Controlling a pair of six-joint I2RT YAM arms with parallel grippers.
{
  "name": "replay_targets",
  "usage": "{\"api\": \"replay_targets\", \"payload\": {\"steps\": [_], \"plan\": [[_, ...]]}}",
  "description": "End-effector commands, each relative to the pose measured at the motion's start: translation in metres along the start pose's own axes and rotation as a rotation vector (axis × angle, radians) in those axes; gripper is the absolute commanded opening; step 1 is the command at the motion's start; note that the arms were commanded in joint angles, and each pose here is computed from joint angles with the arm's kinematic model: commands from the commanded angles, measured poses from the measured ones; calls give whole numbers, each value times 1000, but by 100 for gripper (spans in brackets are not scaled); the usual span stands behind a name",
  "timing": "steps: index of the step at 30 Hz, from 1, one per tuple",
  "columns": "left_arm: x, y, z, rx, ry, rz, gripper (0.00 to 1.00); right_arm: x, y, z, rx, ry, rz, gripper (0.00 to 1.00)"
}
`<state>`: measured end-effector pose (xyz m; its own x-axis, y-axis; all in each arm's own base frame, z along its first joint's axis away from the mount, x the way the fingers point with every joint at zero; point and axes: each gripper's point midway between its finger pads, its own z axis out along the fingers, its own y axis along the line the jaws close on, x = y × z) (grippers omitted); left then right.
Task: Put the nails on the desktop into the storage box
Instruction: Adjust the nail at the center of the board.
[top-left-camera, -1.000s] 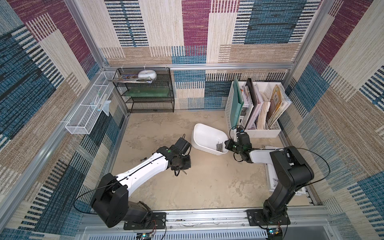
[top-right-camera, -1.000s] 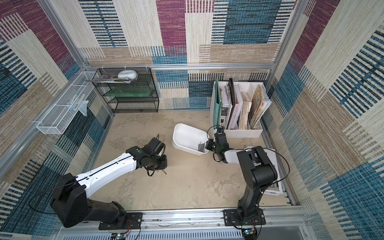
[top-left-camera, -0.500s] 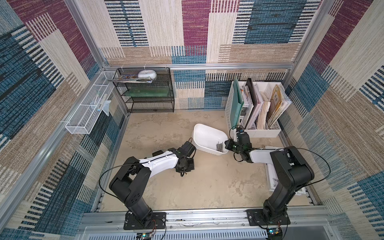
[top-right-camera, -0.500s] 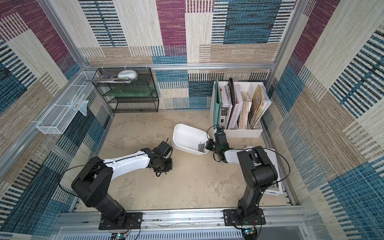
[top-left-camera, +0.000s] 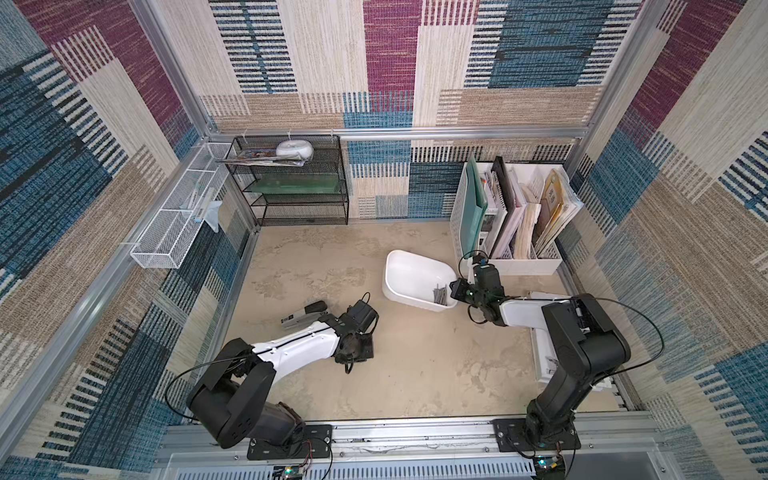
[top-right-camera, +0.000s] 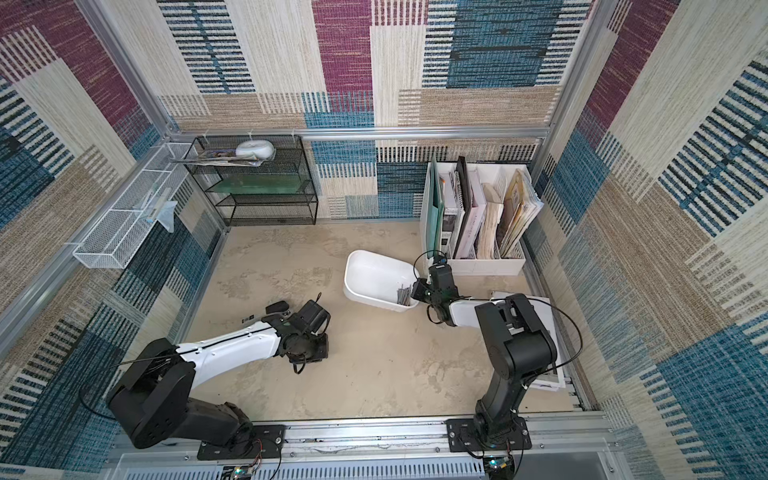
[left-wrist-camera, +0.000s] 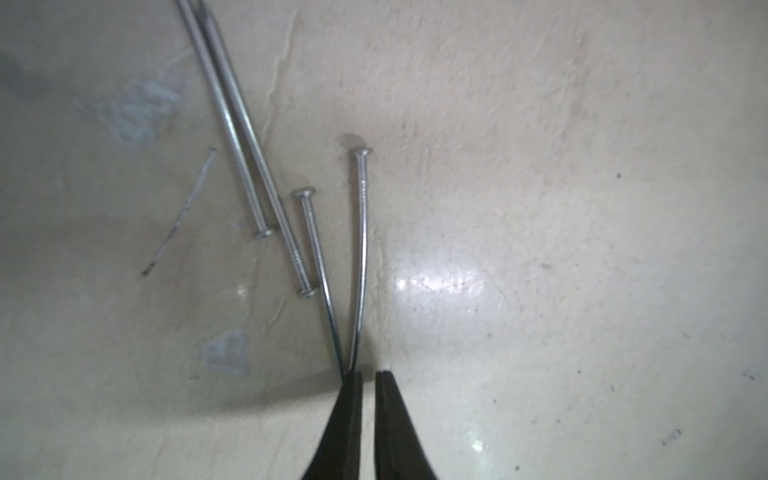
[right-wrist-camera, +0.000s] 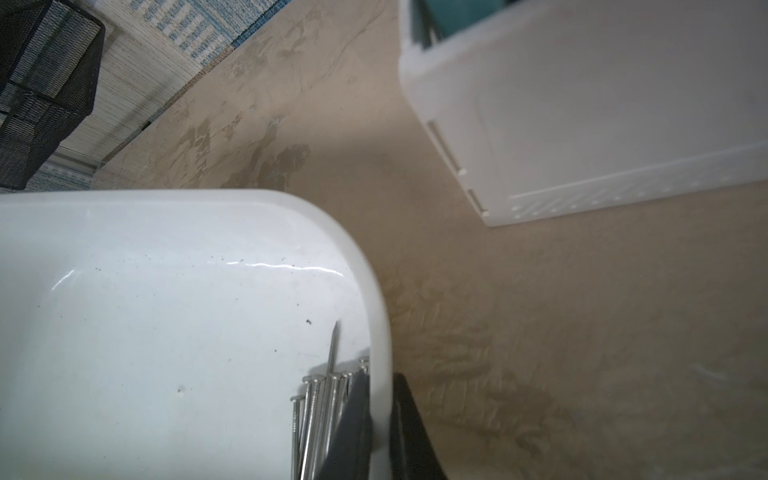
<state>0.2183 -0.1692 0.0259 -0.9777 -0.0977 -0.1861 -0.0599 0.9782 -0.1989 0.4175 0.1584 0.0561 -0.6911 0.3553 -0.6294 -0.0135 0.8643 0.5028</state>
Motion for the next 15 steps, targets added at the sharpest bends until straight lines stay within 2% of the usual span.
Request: {"api": "replay_targets", "payload": {"steps": [1,5,8,15], "plan": [[-4,-5,-8,24,-21,8,20,8,-8,0,31,22,-3,0],[-11,-20,-27,91,-44,25,26,7,-7,0,33,25,-5,0],[-11,-14,-41,74,-71,27,29,6,-7,-1,34,21,-8,0],[-8,-2,-32,2,-43,28,28,7,-6,1,28,27,-6,0]]}}
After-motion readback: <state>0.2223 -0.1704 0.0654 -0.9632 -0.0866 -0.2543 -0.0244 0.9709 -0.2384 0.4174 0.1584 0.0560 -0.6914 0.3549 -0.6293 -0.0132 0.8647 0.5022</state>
